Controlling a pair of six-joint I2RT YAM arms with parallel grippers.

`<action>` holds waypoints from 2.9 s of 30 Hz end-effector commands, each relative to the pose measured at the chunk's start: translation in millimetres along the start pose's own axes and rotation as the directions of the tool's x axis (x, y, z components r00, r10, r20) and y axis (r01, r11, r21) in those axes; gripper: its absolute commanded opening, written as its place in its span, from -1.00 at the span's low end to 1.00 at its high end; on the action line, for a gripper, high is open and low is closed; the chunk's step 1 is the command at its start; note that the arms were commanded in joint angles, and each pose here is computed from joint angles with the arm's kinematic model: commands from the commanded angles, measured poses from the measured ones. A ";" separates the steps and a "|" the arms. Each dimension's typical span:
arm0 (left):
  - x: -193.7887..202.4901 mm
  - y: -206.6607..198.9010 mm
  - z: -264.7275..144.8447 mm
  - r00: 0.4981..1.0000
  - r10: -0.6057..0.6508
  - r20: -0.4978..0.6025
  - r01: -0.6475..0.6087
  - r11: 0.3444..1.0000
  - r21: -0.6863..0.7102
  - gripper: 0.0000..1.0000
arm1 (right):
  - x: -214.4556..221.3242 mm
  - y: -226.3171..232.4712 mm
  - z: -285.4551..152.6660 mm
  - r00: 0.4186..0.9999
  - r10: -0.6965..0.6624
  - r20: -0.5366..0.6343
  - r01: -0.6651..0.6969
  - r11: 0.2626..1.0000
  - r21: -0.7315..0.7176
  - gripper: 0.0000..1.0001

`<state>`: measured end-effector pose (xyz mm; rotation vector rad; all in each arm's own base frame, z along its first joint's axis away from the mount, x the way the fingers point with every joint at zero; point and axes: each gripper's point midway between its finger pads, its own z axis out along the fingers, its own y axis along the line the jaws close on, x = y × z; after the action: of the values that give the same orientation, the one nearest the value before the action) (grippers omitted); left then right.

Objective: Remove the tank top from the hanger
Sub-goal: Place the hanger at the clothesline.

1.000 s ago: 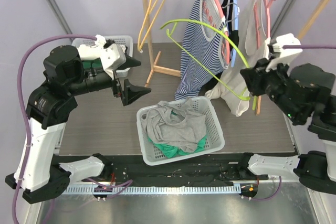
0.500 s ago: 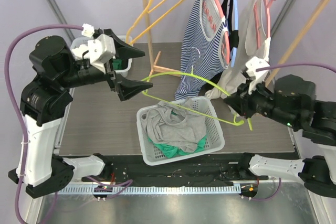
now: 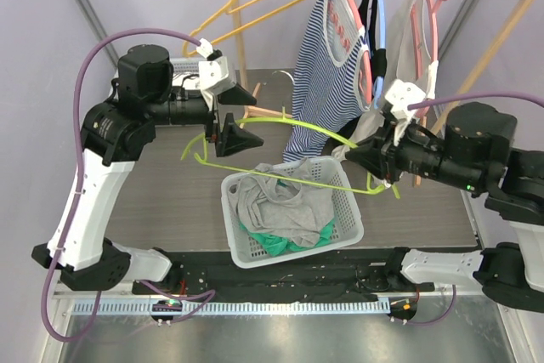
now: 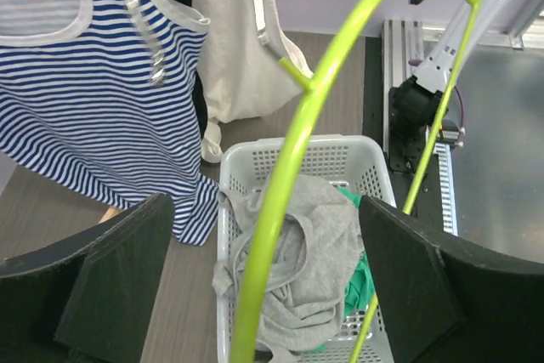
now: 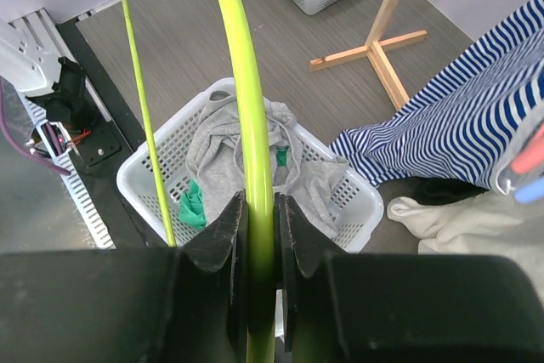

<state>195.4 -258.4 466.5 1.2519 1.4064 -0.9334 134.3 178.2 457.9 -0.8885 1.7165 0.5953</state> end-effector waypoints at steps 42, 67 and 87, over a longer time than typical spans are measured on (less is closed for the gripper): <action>-61.0 -16.7 -90.4 0.566 0.824 -0.029 -0.760 0.508 -0.404 -1.00 | -65.9 60.7 -29.2 0.908 0.318 0.273 -0.208 0.907 -0.366 0.20; -84.7 -38.7 -105.1 0.402 0.916 0.004 -0.822 0.363 -0.439 -1.00 | -50.8 69.2 12.6 0.941 0.295 0.164 -0.217 0.901 -0.377 0.19; -84.4 -39.5 -101.1 0.403 0.914 0.030 -0.814 0.374 -0.444 -1.00 | -4.4 64.0 42.5 0.964 0.249 0.094 -0.207 0.924 -0.321 0.09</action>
<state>148.8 -189.2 528.8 1.3547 0.5638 -0.0619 113.3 243.0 454.4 -0.8107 1.6506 1.0407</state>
